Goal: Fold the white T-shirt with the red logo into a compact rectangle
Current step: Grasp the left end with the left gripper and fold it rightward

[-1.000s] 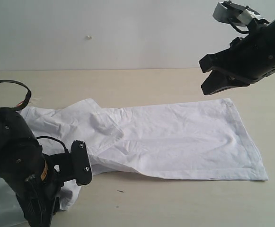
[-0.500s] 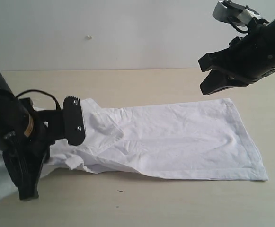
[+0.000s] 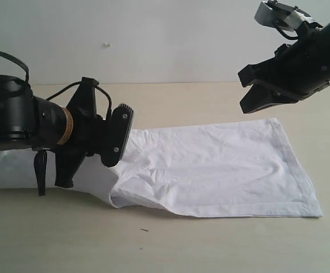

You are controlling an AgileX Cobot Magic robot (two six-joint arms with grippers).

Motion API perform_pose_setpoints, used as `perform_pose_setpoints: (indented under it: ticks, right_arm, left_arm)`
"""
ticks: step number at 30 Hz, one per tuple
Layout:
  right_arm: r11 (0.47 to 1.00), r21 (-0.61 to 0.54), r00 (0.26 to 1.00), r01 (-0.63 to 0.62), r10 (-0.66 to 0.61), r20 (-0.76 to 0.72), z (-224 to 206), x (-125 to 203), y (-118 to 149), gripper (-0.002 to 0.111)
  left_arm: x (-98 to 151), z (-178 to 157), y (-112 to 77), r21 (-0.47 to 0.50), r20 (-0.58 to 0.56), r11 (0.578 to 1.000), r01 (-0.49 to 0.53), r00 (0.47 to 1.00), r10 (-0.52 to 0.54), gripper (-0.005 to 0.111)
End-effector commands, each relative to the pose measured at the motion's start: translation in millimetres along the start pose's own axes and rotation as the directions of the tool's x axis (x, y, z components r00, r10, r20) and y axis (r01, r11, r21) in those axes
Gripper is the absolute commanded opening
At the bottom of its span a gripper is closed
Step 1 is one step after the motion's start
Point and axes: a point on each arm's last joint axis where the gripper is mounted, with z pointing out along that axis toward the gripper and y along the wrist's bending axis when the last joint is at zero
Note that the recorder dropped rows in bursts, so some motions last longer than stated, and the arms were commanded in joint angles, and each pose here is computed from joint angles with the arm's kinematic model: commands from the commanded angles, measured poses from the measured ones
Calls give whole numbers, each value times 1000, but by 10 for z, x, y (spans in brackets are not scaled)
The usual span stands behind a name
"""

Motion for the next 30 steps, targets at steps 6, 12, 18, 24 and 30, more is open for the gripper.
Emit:
perform_pose_setpoints:
  ticks: [6, 12, 18, 24, 30]
  right_arm:
    - [1000, -1, 1000, 15, -15, 25, -38, -26, 26, 0]
    - [1000, -3, 1000, 14, -14, 24, -38, -25, 28, 0]
    - [1000, 0, 999, 14, -14, 29, -39, -30, 26, 0]
    - [1000, -2, 999, 12, -12, 30, -39, -30, 27, 0]
    - [1000, -2, 999, 12, -12, 30, -39, -30, 27, 0]
  left_arm:
    - [301, 249, -25, 25, -5, 992, 125, 992, -125, 52]
    - [277, 235, 214, -64, 183, 950, 305, 940, -289, 52]
    - [227, 202, 346, -86, 272, 902, 424, 881, -388, 52]
    - [261, 288, 270, -54, 211, 905, 421, 891, -402, 52]
    - [334, 319, 194, -19, 96, 890, 456, 887, -453, 52]
